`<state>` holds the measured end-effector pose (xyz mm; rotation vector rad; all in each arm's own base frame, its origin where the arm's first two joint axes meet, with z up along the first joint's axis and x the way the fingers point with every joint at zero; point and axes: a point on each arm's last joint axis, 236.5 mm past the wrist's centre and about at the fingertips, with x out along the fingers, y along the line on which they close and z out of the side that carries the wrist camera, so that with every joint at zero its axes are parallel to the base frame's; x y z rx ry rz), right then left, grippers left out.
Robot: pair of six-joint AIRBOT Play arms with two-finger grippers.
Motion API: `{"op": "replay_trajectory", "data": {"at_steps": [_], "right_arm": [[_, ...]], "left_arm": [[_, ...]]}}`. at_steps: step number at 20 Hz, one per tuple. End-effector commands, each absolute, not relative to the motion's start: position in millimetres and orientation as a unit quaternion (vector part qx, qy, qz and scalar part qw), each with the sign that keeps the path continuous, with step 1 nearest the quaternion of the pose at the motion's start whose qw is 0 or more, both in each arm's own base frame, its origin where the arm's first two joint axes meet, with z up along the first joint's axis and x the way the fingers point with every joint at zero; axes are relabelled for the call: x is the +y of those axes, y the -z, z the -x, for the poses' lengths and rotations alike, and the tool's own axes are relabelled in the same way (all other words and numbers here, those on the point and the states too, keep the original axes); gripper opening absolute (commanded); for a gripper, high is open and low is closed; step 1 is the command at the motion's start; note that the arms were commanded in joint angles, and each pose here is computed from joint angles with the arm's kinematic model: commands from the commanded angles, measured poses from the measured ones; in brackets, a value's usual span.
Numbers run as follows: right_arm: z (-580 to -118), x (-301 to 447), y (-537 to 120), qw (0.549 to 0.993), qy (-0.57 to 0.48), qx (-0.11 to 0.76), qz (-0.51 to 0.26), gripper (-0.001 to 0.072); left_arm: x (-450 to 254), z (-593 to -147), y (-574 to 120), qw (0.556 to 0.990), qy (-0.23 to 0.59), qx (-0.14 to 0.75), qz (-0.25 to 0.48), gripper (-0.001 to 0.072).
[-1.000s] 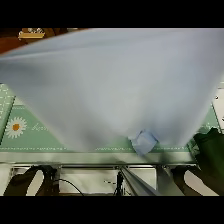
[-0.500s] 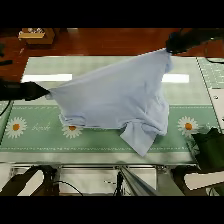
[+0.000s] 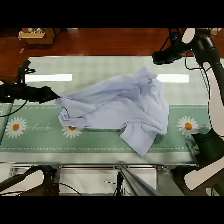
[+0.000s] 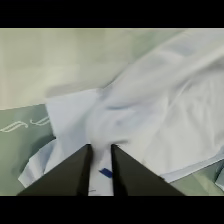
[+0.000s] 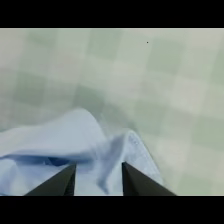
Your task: Fold the shirts.
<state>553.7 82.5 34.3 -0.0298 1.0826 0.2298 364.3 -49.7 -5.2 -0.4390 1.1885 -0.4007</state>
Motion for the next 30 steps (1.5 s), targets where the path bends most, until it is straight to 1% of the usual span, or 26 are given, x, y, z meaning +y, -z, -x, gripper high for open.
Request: {"op": "replay_trajectory", "data": {"at_steps": [1, 2, 4, 5, 7, 10, 13, 18, 20, 23, 27, 28, 29, 30], "right_arm": [[-545.6, 86.9, -48.4, 0.850, -0.122, 0.512, 0.019, 0.0388], [-536.0, 74.3, -65.4, 0.850, -0.116, 0.511, 0.056, 0.0389], [-505.2, 30.9, -97.1, 0.836, -0.073, 0.530, 0.122, 0.0457], [-489.3, 10.4, -108.7, 0.829, -0.050, 0.544, 0.122, 0.0459], [-466.0, -2.5, -114.7, 0.818, -0.053, 0.569, 0.058, 0.0459], [-445.5, -3.6, -106.8, 0.795, -0.094, 0.598, -0.036, 0.0459], [-437.0, -8.3, -96.4, 0.783, -0.116, 0.605, -0.085, 0.0459], [-424.8, -30.0, -74.6, 0.768, -0.107, 0.619, -0.122, 0.0459], [-418.0, -37.6, -67.3, 0.765, -0.102, 0.623, -0.127, 0.0459], [-410.8, -47.2, -63.7, 0.774, -0.088, 0.613, -0.134, 0.0459], [-397.4, -56.6, -65.7, 0.787, -0.069, 0.598, -0.139, 0.0459], [-393.8, -57.2, -68.7, 0.790, -0.067, 0.593, -0.137, 0.0459], [-390.3, -57.4, -73.1, 0.795, -0.063, 0.588, -0.133, 0.0458], [-387.7, -57.9, -79.1, 0.801, -0.059, 0.581, -0.128, 0.0458]], "left_arm": [[-49.1, -368.7, 23.8, 0.774, 0.185, 0.567, 0.211, 0.0377], [-44.3, -369.1, 18.0, 0.775, 0.187, 0.568, 0.202, 0.0497], [-16.6, -360.1, 11.9, 0.772, 0.174, 0.592, 0.153, 0.0635], [0.2, -354.0, 13.5, 0.767, 0.154, 0.606, 0.144, 0.0718], [21.2, -333.4, 24.5, 0.742, 0.112, 0.639, 0.169, 0.0718], [24.7, -296.6, 43.1, 0.698, 0.110, 0.677, 0.205, 0.0718], [14.3, -274.0, 61.2, 0.677, 0.136, 0.693, 0.207, 0.0717], [-1.1, -268.0, 77.4, 0.667, 0.155, 0.692, 0.231, 0.0717], [-8.8, -271.3, 82.2, 0.659, 0.163, 0.689, 0.253, 0.0717], [-21.4, -281.2, 89.8, 0.651, 0.177, 0.681, 0.287, 0.0716], [-31.6, -288.3, 111.5, 0.650, 0.177, 0.688, 0.272, 0.0713], [-37.1, -288.4, 116.3, 0.647, 0.180, 0.692, 0.266, 0.0681], [-42.7, -289.3, 121.4, 0.645, 0.181, 0.695, 0.259, 0.0550], [-47.8, -290.8, 126.8, 0.643, 0.174, 0.700, 0.259, 0.0394]]}}
